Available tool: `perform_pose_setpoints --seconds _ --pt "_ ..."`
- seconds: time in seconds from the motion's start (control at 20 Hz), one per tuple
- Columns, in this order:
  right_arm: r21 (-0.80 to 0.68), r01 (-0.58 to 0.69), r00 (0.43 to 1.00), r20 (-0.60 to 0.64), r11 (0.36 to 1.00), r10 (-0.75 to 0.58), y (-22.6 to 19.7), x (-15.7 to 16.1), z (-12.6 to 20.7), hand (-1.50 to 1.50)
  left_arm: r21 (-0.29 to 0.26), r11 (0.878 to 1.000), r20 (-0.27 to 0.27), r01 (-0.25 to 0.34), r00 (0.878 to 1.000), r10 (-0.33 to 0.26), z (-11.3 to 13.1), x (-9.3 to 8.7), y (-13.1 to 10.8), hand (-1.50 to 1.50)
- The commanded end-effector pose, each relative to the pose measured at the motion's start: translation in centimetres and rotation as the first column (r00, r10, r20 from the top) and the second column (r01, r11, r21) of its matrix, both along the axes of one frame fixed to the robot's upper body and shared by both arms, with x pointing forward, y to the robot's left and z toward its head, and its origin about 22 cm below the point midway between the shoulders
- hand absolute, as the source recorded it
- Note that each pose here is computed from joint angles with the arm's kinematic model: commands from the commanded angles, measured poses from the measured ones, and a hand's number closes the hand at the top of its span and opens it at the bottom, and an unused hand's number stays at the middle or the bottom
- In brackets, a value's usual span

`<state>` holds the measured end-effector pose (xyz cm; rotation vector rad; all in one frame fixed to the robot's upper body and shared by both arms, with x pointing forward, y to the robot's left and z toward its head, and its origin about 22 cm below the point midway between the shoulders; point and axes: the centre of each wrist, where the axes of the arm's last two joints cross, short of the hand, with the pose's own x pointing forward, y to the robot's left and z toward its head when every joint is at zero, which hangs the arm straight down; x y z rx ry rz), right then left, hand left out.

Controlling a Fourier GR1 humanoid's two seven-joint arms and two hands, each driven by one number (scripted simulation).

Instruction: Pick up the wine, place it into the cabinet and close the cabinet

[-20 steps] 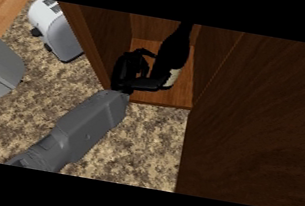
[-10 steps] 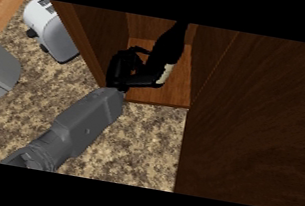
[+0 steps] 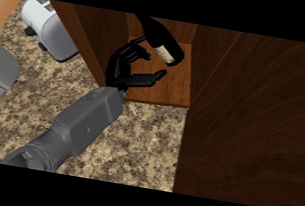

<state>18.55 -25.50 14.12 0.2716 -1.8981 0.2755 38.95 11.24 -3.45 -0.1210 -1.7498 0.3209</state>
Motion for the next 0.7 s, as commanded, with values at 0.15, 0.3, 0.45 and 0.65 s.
perform_pose_setpoints --seconds 0.15,0.3,0.45,0.65 --pt "-0.004 0.016 1.000 -0.005 1.000 -0.016 -0.1 -0.8 0.0 -1.50 -0.013 1.000 0.103 -0.016 0.995 0.018 -0.9 -0.9 0.1 -1.50" --pt "0.005 0.038 0.999 -0.008 0.999 -0.038 0.1 -0.8 0.0 -1.50 0.017 0.999 0.113 -0.030 0.993 0.028 -0.9 -0.8 1.3 -1.50" --pt "-0.004 0.036 0.999 -0.006 0.999 -0.036 -0.3 -0.7 0.9 -1.50 0.021 0.999 0.102 -0.028 0.994 0.026 -0.1 -1.0 -0.1 -1.50" --pt "-0.016 0.046 0.999 -0.019 0.999 -0.046 -0.2 -2.5 0.8 -1.50 0.034 0.998 0.108 0.043 0.993 -0.046 0.8 -1.6 0.7 -1.50"
